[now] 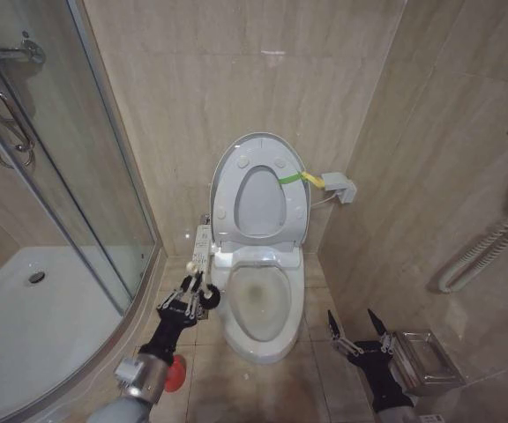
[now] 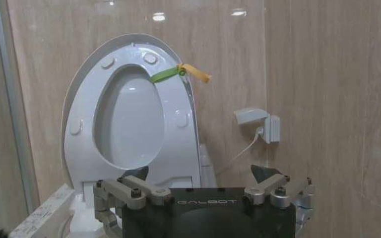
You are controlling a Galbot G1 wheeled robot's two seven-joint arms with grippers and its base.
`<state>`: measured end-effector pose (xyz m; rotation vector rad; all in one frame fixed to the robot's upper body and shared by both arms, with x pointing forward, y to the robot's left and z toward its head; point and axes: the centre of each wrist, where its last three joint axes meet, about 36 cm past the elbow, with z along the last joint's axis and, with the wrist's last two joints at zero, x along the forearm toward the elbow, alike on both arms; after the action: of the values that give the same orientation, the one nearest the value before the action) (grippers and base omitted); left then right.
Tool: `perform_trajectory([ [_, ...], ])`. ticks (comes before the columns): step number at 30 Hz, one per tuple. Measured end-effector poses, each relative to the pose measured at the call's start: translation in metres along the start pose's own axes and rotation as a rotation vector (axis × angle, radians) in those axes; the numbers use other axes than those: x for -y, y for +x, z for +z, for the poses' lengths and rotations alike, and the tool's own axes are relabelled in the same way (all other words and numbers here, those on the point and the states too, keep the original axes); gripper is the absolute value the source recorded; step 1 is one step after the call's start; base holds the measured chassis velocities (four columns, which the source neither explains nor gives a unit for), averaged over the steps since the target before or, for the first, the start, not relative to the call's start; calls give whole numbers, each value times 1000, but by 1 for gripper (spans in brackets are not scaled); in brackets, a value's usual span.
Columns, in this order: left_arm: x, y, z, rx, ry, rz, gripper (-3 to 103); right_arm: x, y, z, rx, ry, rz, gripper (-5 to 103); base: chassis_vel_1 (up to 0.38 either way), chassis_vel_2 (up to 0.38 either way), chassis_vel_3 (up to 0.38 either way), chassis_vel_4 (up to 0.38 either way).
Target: Open the toilet lid, clean the toilet bowl with a toilet brush, close the toilet lid, and flush.
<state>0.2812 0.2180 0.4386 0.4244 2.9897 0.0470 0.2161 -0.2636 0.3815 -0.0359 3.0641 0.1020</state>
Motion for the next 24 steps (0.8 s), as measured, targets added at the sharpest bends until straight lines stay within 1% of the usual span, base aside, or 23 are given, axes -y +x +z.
perform_trajectory([
  [1,0,0,0,0,0,0,15,0,0,0,0,0,0,100,0,0,0,0],
  [4,1,20,9,-34,24,-58,15,0,0,0,0,0,0,100,0,0,0,0],
  [5,1,20,9,-34,24,-58,15,0,0,0,0,0,0,100,0,0,0,0],
  [6,2,28,12,-47,29,-77,15,0,0,0,0,0,0,100,0,0,0,0],
  [9,4,36,14,-57,18,-97,15,0,0,0,0,0,0,100,0,0,0,0],
  [12,4,45,24,-80,-5,-122,15,0,0,0,0,0,0,100,0,0,0,0],
  [13,4,45,24,-80,-5,-122,15,0,0,0,0,0,0,100,0,0,0,0],
  [15,-1,52,51,-100,-11,-146,15,0,0,0,0,0,0,100,0,0,0,0],
  [16,-2,56,66,-120,1,-161,15,0,0,0,0,0,0,100,0,0,0,0],
  [17,-2,56,66,-120,1,-161,15,0,0,0,0,0,0,100,0,0,0,0],
  [19,-3,59,84,-143,36,-191,15,0,0,0,0,0,0,100,0,0,0,0],
  [24,-10,58,103,-145,36,-216,15,0,0,0,0,0,0,100,0,0,0,0],
])
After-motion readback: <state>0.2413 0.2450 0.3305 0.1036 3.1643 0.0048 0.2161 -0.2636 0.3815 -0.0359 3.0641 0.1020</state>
